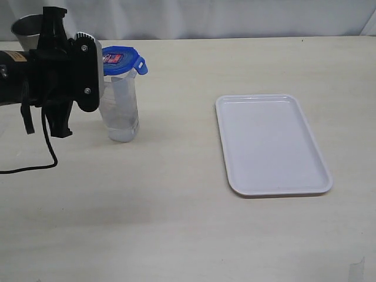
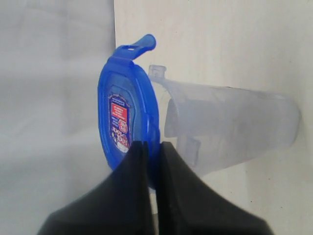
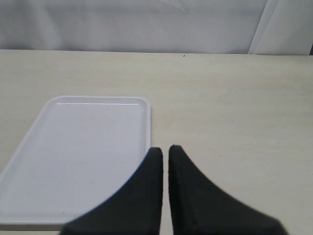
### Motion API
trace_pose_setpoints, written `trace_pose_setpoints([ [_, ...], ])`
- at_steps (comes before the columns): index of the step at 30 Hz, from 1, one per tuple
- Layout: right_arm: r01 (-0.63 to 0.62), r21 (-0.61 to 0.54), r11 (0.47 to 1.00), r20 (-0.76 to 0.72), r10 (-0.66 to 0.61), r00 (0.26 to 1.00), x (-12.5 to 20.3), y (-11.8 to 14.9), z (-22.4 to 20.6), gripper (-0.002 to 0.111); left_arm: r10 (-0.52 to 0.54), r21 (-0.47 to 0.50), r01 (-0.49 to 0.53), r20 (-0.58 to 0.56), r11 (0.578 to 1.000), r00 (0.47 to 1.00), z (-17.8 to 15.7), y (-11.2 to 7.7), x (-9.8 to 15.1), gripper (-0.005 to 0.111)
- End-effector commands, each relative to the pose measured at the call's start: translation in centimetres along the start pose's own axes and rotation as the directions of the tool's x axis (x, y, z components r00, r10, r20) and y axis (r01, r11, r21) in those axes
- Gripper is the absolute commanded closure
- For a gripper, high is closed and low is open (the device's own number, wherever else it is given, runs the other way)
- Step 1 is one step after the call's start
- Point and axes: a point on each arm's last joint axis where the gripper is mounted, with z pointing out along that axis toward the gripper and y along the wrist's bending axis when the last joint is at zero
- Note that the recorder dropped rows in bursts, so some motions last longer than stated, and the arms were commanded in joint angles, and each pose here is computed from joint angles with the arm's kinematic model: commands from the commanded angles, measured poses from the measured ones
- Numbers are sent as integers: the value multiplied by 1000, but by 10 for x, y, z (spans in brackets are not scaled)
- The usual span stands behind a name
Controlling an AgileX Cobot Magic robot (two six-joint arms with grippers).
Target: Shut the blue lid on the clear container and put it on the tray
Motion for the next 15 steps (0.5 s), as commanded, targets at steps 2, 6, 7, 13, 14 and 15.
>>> trace_pose_setpoints([
  [2, 5, 4, 1000, 5, -5, 1000, 1, 0, 0, 104, -5, 13, 5, 2, 1000, 1000, 0, -2, 0, 107],
  [6, 5, 4, 1000, 5, -5, 1000, 1, 0, 0, 104, -6, 12, 6, 1, 1000, 1000, 0, -2, 0, 107],
  [7, 5, 4, 1000, 5, -5, 1000, 1, 0, 0, 104, -6, 10, 6, 0, 1000, 1000, 0, -2, 0, 107],
  [13, 5, 4, 1000, 5, -5, 1000, 1, 0, 0, 104, -6, 33, 6, 7, 999, 1000, 0, -4, 0, 107],
  [14, 5, 4, 1000, 5, -5, 1000, 1, 0, 0, 104, -6, 37, 6, 8, 999, 1000, 0, -4, 0, 107],
  [15, 5, 4, 1000, 5, -5, 1000, 1, 0, 0, 104, -6, 42, 6, 9, 999, 1000, 0, -5, 0, 107],
])
